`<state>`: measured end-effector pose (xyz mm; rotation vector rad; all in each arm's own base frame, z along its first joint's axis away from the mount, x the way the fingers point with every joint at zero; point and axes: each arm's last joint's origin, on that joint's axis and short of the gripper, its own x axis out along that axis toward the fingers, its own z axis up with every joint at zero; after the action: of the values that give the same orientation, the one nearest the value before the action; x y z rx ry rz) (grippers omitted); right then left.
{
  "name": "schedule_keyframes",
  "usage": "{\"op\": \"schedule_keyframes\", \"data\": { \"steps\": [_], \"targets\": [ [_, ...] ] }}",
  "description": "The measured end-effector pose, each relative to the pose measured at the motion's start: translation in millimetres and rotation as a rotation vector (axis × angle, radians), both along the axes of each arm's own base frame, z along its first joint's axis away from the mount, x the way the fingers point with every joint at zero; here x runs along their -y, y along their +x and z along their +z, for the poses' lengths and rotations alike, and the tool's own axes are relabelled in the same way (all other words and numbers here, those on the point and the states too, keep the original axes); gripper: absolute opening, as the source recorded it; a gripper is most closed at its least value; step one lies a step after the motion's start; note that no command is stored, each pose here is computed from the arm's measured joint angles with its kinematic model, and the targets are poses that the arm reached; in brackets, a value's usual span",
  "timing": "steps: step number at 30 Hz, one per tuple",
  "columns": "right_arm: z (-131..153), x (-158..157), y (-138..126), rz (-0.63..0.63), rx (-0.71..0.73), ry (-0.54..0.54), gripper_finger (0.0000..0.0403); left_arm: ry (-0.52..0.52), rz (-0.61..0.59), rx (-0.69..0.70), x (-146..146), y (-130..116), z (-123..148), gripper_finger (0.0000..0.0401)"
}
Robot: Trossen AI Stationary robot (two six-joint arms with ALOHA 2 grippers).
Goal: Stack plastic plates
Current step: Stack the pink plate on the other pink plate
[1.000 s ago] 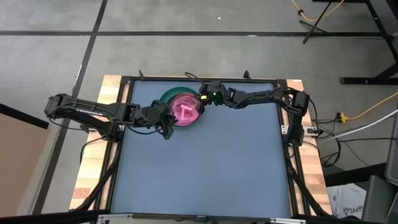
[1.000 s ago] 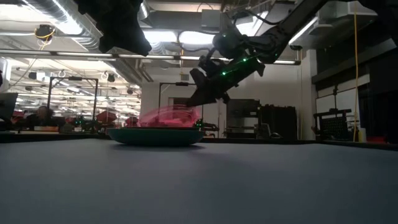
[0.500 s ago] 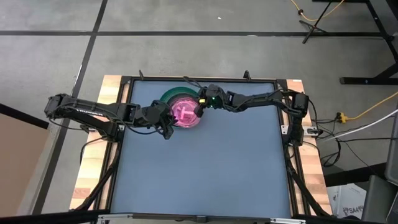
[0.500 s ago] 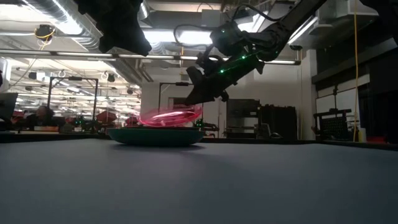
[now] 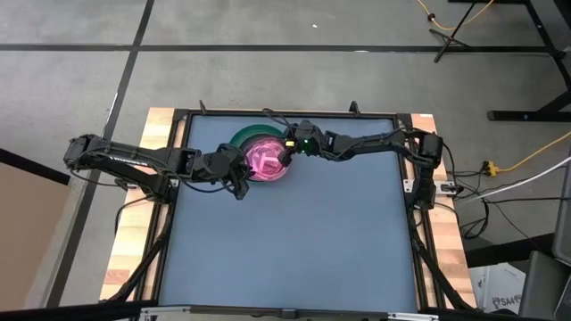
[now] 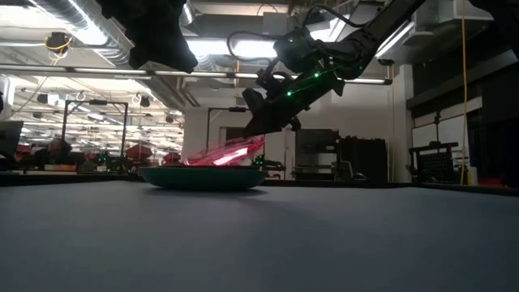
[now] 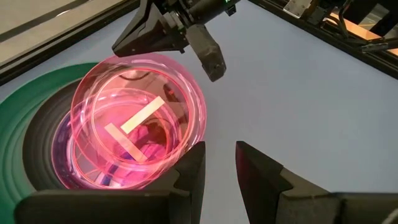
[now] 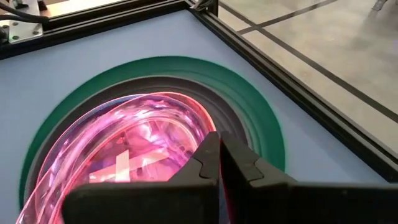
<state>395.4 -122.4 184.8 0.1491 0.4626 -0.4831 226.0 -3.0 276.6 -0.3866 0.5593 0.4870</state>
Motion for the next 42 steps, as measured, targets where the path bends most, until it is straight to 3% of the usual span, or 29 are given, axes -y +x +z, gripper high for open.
{"op": "schedule_keyframes", "data": {
  "steps": [16,22,28,35,42],
  "targets": [
    [-28.5,3.3,9.8,-0.041,0.031,0.051,0.0003,0.000,0.000,0.000,0.0,0.0,0.0,0.0082],
    [-27.5,8.2,8.9,-0.036,0.045,0.056,0.0043,0.000,0.000,0.000,0.0,0.0,0.0,0.0082],
    [-30.7,18.1,3.3,0.057,-0.024,0.037,0.0075,-0.001,-0.001,-0.001,0.0,0.0,-0.1,0.0082],
    [-40.0,32.6,-8.5,0.058,-0.134,0.073,0.0065,-0.001,-0.001,-0.001,0.1,0.0,-0.1,0.0082],
    [-41.5,35.3,-11.3,0.070,-0.177,0.044,0.0052,-0.001,-0.001,-0.001,0.1,0.0,-0.1,0.0082]
  ]
}}
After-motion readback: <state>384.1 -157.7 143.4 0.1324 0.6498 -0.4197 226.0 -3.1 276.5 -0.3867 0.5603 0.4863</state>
